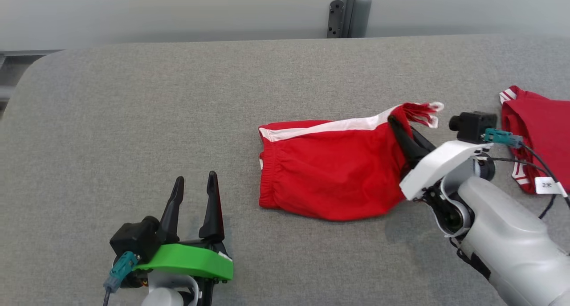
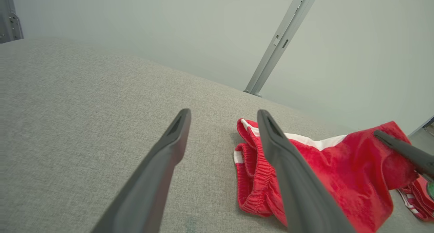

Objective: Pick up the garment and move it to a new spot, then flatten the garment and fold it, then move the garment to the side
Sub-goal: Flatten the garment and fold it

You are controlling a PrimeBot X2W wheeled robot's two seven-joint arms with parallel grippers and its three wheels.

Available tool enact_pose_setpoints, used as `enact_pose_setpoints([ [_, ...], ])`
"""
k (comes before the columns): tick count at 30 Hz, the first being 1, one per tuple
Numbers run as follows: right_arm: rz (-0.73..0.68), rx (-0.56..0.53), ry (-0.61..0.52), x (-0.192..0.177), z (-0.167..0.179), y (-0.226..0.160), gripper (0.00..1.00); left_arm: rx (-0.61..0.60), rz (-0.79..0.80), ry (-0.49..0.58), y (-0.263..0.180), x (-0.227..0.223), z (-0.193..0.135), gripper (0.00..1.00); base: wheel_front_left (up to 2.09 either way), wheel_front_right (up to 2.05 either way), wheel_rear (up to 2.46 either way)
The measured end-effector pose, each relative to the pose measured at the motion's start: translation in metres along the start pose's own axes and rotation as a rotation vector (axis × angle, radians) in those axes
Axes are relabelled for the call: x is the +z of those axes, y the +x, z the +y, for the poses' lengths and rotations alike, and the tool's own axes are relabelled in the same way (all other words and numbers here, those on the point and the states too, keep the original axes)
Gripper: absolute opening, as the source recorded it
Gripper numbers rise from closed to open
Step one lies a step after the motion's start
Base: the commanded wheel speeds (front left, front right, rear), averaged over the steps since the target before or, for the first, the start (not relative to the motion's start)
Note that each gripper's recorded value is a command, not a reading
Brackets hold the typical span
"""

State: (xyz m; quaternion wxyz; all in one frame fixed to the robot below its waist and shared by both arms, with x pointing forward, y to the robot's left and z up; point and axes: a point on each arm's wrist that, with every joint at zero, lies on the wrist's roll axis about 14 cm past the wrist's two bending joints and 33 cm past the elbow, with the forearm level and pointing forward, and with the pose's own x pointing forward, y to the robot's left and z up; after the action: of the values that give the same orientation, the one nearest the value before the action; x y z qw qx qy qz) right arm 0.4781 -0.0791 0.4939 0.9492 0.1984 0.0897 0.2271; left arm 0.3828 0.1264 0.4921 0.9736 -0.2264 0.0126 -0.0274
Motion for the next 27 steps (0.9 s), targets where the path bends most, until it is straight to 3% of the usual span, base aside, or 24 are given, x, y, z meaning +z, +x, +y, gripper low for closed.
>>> enact_pose_setpoints([
  [5,0.015,0.129,-0.007,-0.002,0.054,0.022,0.00,0.025,-0.021,-0.002,-0.006,0.007,0.007,1.00,0.00,0.00,0.00],
  [12,0.113,0.265,-0.007,-0.035,0.114,0.035,0.00,0.074,-0.051,-0.008,-0.016,0.017,0.021,1.00,0.00,0.00,0.00],
  [27,0.232,0.281,-0.015,-0.085,0.135,0.047,0.00,0.142,-0.060,-0.016,-0.024,0.018,0.039,1.00,0.00,0.00,0.00],
])
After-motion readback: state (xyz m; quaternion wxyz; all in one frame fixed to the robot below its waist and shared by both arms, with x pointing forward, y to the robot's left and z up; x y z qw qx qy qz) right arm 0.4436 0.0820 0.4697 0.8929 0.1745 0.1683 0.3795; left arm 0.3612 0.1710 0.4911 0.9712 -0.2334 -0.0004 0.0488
